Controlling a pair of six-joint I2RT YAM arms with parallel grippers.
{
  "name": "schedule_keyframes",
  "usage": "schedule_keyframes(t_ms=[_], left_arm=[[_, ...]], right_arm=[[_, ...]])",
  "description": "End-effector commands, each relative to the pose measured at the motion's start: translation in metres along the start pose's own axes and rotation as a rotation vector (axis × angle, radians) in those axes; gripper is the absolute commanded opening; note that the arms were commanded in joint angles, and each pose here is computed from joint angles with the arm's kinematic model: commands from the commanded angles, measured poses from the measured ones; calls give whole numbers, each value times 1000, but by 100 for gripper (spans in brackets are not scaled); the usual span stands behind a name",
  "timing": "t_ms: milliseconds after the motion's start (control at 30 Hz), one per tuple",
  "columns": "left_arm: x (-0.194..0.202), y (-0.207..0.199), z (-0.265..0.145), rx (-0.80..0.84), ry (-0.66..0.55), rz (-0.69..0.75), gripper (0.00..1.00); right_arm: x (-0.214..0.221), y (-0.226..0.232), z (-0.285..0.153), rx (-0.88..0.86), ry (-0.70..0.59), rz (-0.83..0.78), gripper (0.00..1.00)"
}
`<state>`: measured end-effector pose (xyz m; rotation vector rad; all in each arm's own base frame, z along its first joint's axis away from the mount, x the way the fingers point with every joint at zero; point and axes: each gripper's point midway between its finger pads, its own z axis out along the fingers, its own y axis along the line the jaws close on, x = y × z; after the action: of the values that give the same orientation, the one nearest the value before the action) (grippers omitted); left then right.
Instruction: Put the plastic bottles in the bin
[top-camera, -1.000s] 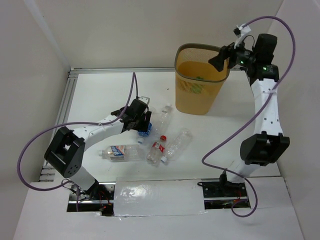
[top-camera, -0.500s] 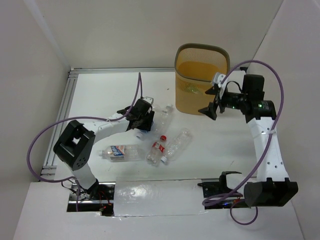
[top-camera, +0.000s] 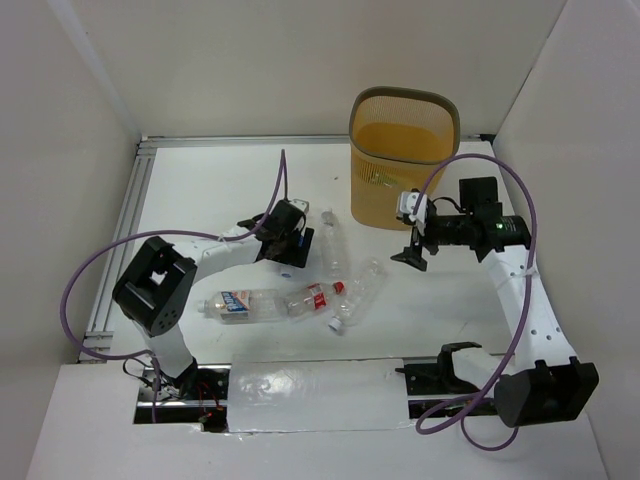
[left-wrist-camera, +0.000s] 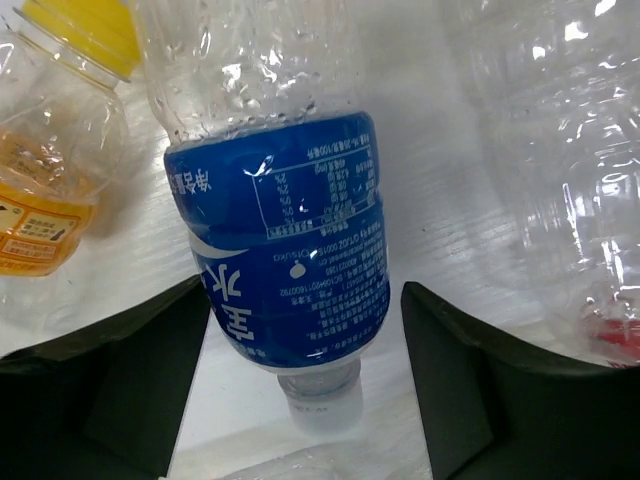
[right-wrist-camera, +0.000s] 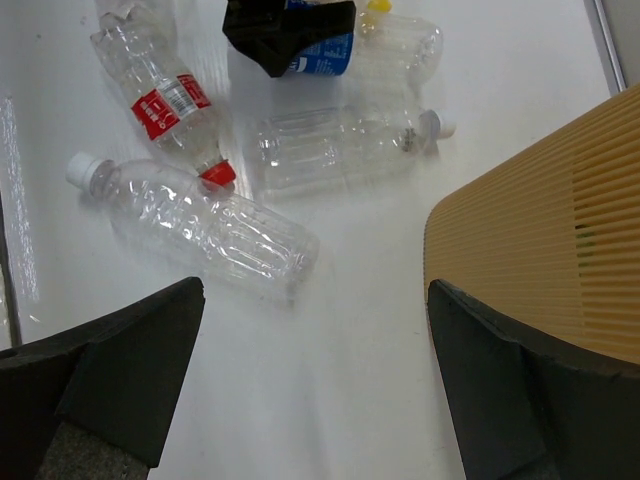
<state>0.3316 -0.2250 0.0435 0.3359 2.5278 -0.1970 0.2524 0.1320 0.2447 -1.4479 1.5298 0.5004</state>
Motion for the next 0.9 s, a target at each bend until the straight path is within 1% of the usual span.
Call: schedule_keyframes(t_ms=[0,100,133,233,267,300,333,400,433,467,500,533,600,667,733,767,800,867], left_arm=[[-1,-3,1,22,-1,16,84],[-3,-3,3,22,-3,25,73],[-3,-3,3,22,-3,25,64],[-12,-7,-4,39,-28,21,48],[-12,-11,-9,47,-33,29,39],[-17,-12,-14,53,-50,27,36],[-22,-17,-22,64,-67,32,33],[-35,-22,-44,85,-112,35,30],[-45,-24,-55,94,-138,31,28],[-46,-28,-64,101,-140,39,28],[-57,-27,-81,105,-180,33,28],[-70,-30,-94,116,-215,28,28],[-83,-30,-114,130,-259,30,28],[-104,-41,-146,185,-336,29,28],[-118,-51,-164,238,-377,39,28],[-136,-62,-186,301,-437,53,28],[-146,-69,-196,340,-467,57,28],[-178,-92,-229,457,-573,85,28]], right_arm=[[5,9,4,-28,12,-8,100],[10,11,8,-36,21,-6,100],[15,14,9,-40,33,5,100],[28,22,12,-68,55,-20,100],[31,27,15,-91,58,-40,100],[34,34,14,-109,64,-56,100],[39,37,15,-129,65,-124,100],[48,48,17,-155,68,-172,100],[52,48,20,-160,65,-222,100],[56,55,23,-172,61,-241,100],[55,49,24,-146,52,-286,100],[54,51,29,-156,42,-304,100],[60,49,34,-150,63,-342,100],[60,50,39,-167,64,-361,100],[64,47,42,-163,72,-364,100],[63,50,43,-171,68,-362,100],[69,52,45,-181,81,-349,100],[69,56,48,-195,82,-351,100]])
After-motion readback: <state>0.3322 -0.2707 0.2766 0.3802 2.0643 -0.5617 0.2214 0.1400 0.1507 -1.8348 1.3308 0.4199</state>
